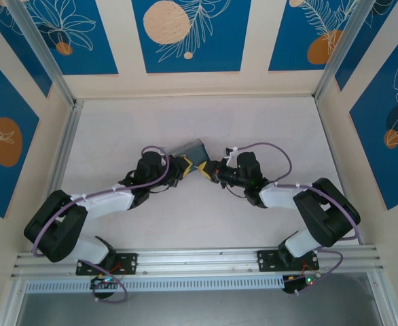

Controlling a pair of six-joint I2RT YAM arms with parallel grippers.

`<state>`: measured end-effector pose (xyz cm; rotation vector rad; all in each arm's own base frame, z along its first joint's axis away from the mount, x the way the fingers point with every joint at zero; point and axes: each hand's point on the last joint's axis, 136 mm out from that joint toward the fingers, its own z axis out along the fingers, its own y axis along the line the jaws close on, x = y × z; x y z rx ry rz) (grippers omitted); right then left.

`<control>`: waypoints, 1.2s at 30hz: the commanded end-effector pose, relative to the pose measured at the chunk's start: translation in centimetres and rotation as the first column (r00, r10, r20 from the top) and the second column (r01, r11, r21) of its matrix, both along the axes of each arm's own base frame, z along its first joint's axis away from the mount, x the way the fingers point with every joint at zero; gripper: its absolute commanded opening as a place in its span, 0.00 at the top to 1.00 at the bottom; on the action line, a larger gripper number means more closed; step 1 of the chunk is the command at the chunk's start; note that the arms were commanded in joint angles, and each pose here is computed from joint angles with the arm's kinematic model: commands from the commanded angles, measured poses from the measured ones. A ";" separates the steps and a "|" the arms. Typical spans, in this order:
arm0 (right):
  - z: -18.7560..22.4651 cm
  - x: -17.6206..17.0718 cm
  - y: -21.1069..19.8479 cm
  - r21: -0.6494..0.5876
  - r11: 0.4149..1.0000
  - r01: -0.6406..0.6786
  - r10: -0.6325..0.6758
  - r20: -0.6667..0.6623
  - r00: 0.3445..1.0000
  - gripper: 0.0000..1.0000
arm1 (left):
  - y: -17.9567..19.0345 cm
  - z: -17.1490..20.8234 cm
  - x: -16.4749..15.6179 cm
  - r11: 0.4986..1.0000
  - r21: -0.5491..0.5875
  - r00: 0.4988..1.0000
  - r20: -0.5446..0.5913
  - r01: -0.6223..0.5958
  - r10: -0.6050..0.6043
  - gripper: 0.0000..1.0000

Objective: Unlock the padlock with the key

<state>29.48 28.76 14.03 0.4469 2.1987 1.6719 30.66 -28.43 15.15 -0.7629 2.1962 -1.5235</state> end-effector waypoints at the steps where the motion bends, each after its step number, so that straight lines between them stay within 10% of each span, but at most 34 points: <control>1: 1.2 -0.1 0.7 0.012 0.999 -0.046 0.044 0.133 0.990 1.00 | -1.3 3.4 0.0 0.995 -0.077 0.994 0.098 0.056 -0.049 1.00; 10: 1.8 0.2 0.9 -0.017 0.997 -0.075 0.077 0.294 0.953 1.00 | -1.4 3.5 -0.2 0.994 -0.087 0.993 0.099 0.070 -0.061 1.00; 36: 1.1 1.8 2.3 0.181 0.980 -0.077 0.064 0.078 0.995 1.00 | -1.7 5.6 0.0 0.984 -0.165 0.990 0.137 0.064 -0.042 1.00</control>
